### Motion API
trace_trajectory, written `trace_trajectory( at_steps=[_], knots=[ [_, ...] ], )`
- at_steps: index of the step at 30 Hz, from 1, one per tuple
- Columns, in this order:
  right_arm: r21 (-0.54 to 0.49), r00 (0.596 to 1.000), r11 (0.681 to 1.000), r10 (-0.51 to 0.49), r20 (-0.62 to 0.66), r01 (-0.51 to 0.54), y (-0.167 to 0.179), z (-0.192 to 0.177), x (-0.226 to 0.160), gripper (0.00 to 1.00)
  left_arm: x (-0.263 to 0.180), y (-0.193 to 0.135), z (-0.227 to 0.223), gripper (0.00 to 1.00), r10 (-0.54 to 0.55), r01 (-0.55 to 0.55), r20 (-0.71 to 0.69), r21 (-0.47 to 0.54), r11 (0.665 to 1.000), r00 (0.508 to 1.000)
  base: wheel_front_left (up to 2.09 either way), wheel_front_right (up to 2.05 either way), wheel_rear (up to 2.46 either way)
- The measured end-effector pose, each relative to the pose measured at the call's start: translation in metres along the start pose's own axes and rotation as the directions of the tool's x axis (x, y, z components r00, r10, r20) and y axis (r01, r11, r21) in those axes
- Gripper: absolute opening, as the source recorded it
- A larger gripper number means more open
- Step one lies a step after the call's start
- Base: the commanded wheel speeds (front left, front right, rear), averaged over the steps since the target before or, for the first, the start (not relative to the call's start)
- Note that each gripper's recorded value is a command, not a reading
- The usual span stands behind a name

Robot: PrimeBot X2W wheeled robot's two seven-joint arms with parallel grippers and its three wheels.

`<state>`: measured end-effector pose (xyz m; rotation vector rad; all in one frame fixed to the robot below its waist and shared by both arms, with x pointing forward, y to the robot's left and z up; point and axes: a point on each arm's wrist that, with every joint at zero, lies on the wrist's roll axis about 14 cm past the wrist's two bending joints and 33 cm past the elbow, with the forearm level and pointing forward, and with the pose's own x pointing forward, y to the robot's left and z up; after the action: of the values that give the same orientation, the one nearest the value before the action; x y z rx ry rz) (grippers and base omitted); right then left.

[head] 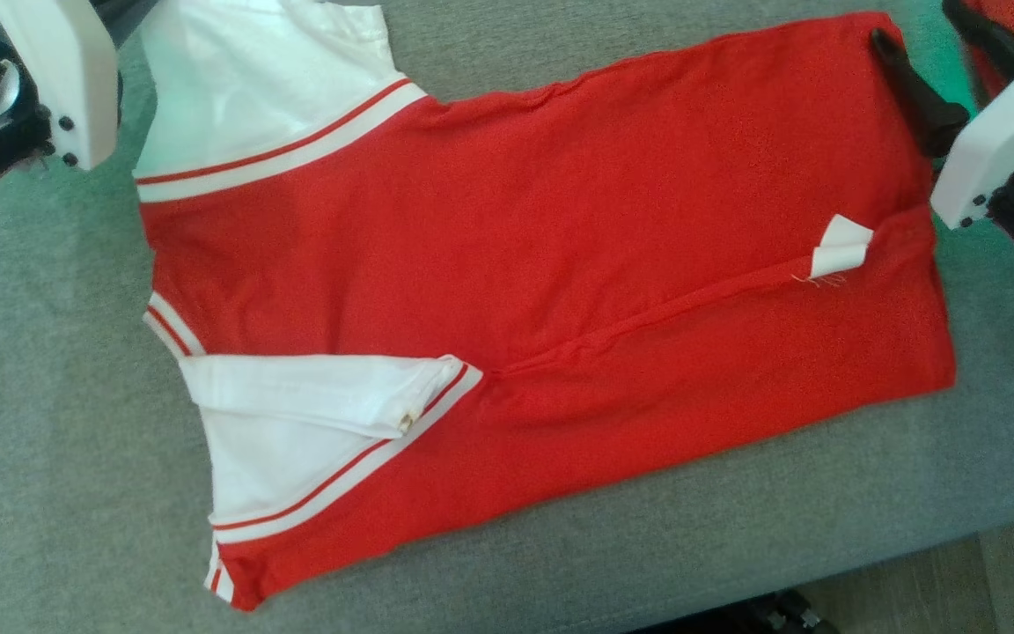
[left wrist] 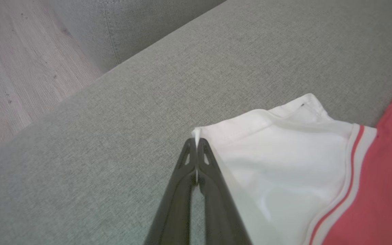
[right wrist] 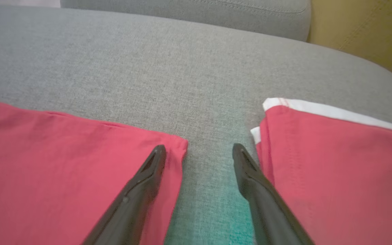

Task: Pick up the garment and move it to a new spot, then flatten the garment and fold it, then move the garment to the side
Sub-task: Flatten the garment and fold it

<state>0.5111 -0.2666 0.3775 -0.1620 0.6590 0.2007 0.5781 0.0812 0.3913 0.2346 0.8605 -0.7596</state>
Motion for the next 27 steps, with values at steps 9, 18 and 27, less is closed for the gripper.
trace_trajectory(
  at_steps=[9, 18, 27],
  knots=[
    [-0.121, 0.996, 0.992, 0.024, -0.083, -0.034, 0.006, -0.007, 0.017, 0.9, -0.005, 0.004, -0.006, 0.0, 0.01, -0.01, -0.008, 0.017, 1.0, 1.0, 0.0, 0.0, 0.0],
    [-0.164, 0.988, 0.984, 0.04, -0.151, -0.065, 0.009, -0.007, 0.022, 0.0, -0.006, 0.003, -0.011, 0.0, 0.002, -0.002, -0.017, 0.008, 1.0, 1.0, 0.0, 0.0, 0.0],
    [-0.136, 0.998, 0.989, 0.046, -0.043, -0.052, 0.004, 0.015, 0.021, 0.0, -0.019, 0.011, 0.025, 0.0, 0.047, -0.063, 0.157, 0.101, 0.993, 0.986, 0.0, 0.0, 0.0]
  ],
)
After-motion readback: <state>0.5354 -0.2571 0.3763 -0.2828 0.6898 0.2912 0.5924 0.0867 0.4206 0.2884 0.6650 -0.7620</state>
